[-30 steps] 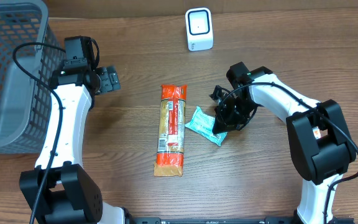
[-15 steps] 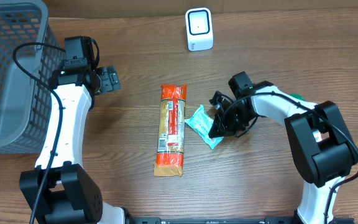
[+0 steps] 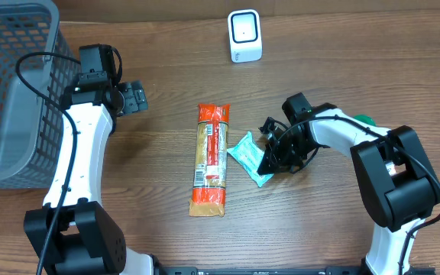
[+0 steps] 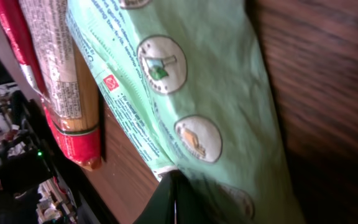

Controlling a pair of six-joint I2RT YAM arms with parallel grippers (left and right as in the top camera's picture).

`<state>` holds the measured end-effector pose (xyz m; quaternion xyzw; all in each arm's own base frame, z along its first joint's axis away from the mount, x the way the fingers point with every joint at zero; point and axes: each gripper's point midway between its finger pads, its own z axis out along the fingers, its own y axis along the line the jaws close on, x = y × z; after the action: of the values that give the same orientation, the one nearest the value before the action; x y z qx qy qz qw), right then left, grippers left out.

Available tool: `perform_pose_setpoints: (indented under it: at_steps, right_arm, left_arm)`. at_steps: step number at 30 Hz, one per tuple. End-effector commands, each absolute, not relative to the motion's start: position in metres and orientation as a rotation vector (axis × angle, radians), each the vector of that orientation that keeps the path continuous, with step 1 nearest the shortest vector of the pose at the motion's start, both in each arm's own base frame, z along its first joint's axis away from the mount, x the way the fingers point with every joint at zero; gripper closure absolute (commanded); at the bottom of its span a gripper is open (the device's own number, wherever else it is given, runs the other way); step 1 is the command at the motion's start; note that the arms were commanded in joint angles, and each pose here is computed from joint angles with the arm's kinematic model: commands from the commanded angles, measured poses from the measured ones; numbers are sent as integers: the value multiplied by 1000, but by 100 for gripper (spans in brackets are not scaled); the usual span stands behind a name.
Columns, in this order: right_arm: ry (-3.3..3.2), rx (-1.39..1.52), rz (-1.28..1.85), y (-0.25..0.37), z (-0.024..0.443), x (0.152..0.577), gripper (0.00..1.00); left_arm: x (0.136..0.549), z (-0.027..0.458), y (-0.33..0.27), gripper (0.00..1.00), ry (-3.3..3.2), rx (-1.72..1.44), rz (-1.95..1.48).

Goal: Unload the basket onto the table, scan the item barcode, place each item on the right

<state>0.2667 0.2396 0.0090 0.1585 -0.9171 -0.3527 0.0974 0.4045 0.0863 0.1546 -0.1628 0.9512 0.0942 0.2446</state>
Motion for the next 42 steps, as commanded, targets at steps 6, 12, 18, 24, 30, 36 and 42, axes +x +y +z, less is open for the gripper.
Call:
perform_pose_setpoints:
  at_steps: [6,12,18,24,30,36,42]
  right_arm:
    - [-2726,625,-1026,245,24,273,96]
    - [-2708,648,-1022,244,23,268,96]
    - [-2648,703,-1150,255,34,263,96]
    - [-2652,708,-1152,255,33,264,96]
    - [-2668,727,-1161,257,33,269,96]
    - [-2680,739,-1164,256,25,268,96]
    - [-2696,731,-1094,243,-1,253,96]
  left_arm:
    - [408,160,87,0,2580,-447,262]
    - [408,160,87,0,2580,-447,262]
    - [408,160,87,0,2581,-447,262]
    - [408,160,87,0,2581,-448,262]
    - [408,160,87,0,2581,-447,262]
    - [408,160,87,0,2581,-447,262]
    - [408,160,87,0,2580,-447,262]
